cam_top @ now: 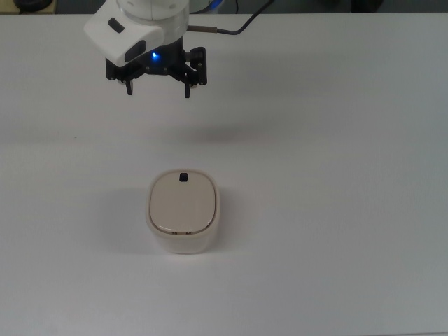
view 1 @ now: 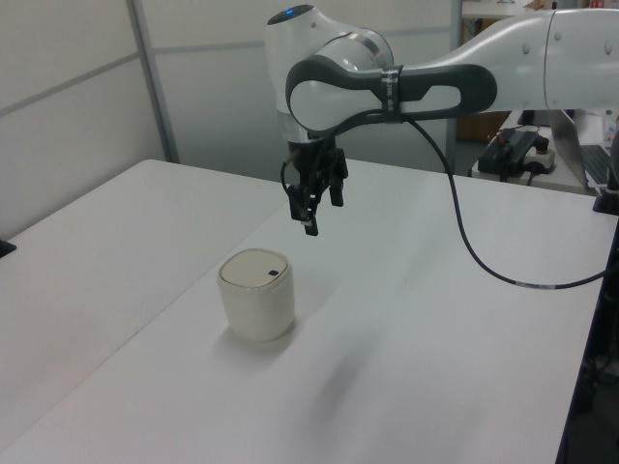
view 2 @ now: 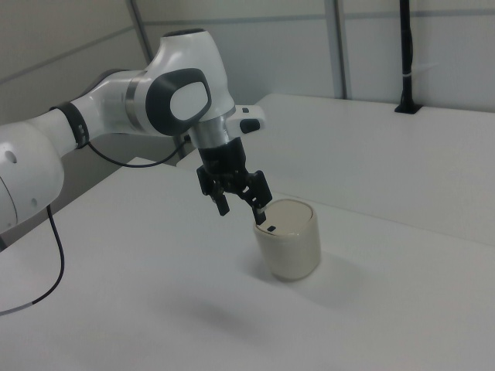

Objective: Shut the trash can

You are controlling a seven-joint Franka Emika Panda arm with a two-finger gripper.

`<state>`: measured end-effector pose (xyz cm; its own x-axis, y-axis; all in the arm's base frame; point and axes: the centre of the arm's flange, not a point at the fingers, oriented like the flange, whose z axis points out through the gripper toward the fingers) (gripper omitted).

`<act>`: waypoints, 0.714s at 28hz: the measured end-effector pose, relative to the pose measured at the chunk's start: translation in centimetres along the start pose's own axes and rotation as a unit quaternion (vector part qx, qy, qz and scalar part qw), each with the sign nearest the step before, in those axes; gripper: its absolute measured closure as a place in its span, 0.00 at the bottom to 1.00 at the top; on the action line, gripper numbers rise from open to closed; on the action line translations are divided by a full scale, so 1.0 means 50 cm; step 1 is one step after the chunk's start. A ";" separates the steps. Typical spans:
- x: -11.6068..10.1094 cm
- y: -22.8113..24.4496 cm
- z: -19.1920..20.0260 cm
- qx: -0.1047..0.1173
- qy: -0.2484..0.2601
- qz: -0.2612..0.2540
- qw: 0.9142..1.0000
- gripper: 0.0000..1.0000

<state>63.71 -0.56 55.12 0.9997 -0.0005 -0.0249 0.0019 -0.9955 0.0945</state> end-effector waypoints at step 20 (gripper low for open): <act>0.000 0.014 0.003 0.000 -0.001 0.005 1.000 0.00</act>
<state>63.69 -1.25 55.04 0.9996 -0.0109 -0.0266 -0.0084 -0.9955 0.0947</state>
